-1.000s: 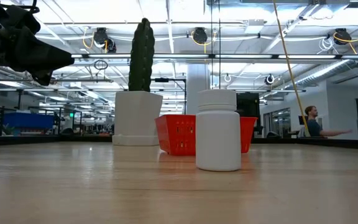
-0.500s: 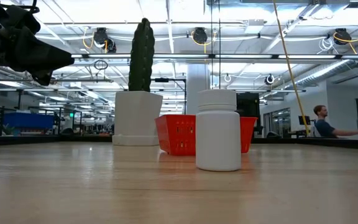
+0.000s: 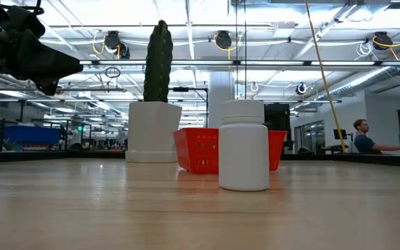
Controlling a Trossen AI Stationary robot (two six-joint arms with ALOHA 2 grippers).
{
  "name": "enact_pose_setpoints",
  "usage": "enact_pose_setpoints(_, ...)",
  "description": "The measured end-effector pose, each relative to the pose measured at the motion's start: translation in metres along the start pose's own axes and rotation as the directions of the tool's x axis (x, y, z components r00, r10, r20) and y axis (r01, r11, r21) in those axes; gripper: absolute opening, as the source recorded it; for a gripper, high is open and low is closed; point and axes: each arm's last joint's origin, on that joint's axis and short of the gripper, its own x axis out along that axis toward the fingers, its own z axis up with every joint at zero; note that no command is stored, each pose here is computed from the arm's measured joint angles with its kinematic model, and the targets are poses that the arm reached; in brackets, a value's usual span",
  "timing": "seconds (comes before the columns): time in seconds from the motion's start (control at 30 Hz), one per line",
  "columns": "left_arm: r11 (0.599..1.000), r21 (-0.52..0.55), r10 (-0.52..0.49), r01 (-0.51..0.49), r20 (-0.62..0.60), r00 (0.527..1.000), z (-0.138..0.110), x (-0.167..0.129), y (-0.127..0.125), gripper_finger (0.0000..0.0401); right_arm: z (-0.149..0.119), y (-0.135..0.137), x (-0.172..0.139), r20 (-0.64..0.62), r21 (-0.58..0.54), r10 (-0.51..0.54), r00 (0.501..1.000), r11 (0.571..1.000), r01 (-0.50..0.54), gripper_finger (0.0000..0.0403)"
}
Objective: Pick and place pill bottles into a basket
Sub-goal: Put the white medicine bottle into the red bin
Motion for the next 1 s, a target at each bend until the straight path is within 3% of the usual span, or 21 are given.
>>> enact_pose_setpoints(0.7, 1.0, 0.0, 0.0, 0.0, 0.0, 1.0, 0.0002, 0.0, 0.0, 0.0074, -0.0068, -0.003, 0.0079, 0.049, -0.004, 0.032, 0.998, 0.999, -0.032, 0.0172)
enact_pose_setpoints(1.0, 1.0, 0.0, 0.0, 0.0, 0.001, 1.0, 0.0003, 0.0, 0.0, 0.0074, -0.0037, -0.0057, 0.0084, 0.108, -0.022, -0.028, 0.994, 0.999, 0.031, 0.0158)
